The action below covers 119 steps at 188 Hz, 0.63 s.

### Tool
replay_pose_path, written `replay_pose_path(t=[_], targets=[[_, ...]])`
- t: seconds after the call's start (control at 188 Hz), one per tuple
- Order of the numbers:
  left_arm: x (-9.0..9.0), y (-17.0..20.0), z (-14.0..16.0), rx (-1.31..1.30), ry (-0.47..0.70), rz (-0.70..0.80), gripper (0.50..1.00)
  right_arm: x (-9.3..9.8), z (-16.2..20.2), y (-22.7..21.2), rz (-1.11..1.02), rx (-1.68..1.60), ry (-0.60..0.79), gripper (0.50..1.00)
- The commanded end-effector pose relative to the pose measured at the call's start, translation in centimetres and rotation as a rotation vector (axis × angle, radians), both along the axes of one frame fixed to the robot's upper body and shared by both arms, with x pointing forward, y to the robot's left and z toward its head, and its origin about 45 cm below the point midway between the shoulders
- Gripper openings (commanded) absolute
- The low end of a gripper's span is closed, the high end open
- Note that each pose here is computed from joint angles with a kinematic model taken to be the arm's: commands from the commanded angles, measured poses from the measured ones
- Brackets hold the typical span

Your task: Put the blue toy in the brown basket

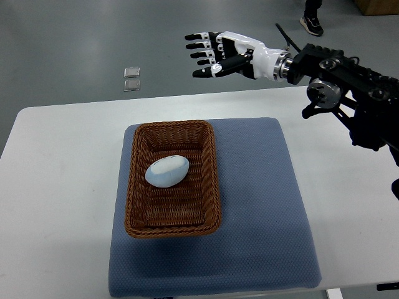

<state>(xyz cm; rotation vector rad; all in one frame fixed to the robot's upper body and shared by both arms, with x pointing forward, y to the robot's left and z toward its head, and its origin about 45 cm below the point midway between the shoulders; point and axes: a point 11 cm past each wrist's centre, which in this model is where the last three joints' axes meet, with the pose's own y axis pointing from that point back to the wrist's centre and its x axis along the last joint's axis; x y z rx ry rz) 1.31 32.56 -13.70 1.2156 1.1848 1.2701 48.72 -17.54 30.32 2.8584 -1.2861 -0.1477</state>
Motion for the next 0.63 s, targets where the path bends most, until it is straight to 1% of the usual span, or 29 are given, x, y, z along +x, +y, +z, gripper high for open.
replay_pose_path(t=[0.0, 0.133, 0.297, 0.446, 0.627], targets=[[0.0, 0.0, 0.0, 0.0, 0.0, 0.0, 1.0, -0.1, -1.5, -3.5, -0.125, 0.242, 0.084, 0.907], [0.0, 0.0, 0.0, 0.0, 0.0, 0.0, 1.0, -1.2, -5.0, -6.1, -0.246, 0.484, 0.193, 0.907], [0.0, 0.0, 0.0, 0.0, 0.0, 0.0, 1.0, -2.4, -9.0, -5.6, -0.315, 0.614, 0.281, 0.907], [0.0, -0.1, 0.0, -0.002, 0.0, 0.001, 1.0, -3.0, -10.3, -5.8, -0.346, 0.67, 0.296, 0.907], [0.0, -0.1, 0.0, -0.003, 0.0, -0.001, 1.0, -3.1, -10.5, -5.5, -0.353, 0.693, 0.292, 0.909]])
